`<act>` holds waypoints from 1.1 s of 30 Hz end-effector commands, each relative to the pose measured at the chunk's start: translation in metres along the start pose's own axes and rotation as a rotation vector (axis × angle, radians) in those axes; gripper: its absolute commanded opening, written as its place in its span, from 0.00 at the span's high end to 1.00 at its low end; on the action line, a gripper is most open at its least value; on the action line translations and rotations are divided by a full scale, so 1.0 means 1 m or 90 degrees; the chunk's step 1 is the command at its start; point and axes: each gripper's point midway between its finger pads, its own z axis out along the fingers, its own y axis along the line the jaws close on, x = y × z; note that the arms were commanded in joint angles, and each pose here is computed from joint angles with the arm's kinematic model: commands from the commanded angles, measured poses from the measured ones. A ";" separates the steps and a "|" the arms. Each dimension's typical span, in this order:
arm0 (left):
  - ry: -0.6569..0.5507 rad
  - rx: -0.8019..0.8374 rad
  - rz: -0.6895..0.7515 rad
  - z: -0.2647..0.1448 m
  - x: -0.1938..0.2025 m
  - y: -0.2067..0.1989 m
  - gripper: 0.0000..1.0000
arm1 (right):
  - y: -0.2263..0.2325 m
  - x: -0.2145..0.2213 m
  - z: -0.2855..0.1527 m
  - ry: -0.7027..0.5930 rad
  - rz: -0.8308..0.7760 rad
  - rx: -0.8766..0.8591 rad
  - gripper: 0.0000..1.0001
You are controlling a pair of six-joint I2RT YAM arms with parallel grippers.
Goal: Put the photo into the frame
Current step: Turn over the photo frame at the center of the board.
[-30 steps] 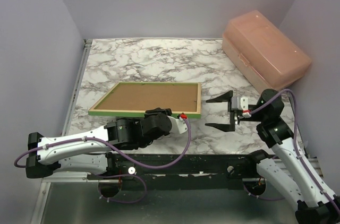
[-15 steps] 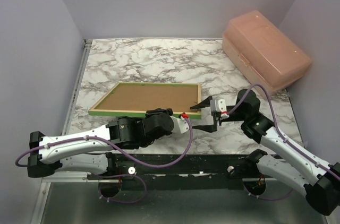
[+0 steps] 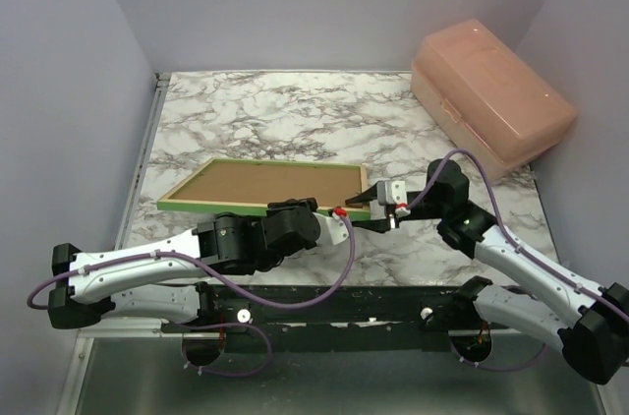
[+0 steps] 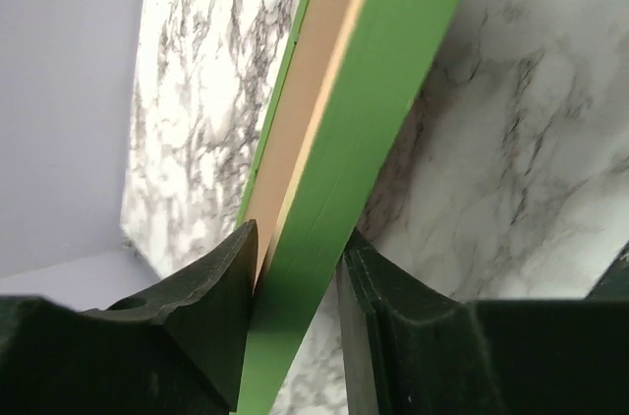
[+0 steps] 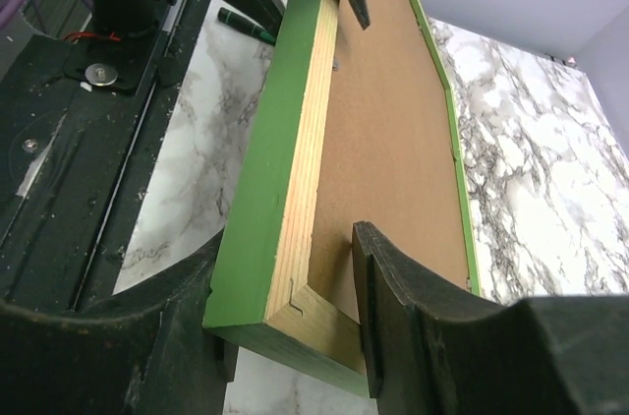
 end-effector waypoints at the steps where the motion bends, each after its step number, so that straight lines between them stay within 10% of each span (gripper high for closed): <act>1: -0.073 -0.011 -0.128 -0.013 -0.033 0.012 0.51 | -0.004 -0.007 -0.003 0.013 0.049 0.025 0.75; 5: -0.087 -0.021 -0.153 -0.017 -0.039 0.018 0.27 | -0.003 -0.012 -0.004 0.008 0.070 0.026 0.98; 10: -0.136 -0.036 -0.209 -0.028 -0.060 0.035 0.02 | -0.002 -0.016 -0.007 0.006 0.089 0.034 0.99; 24: -0.387 0.071 -0.463 -0.089 -0.132 0.056 0.01 | -0.028 -0.059 -0.014 -0.047 0.238 0.131 1.00; 33: -0.379 0.115 -0.564 -0.084 -0.123 0.037 0.02 | -0.062 -0.055 -0.010 -0.030 0.509 0.253 1.00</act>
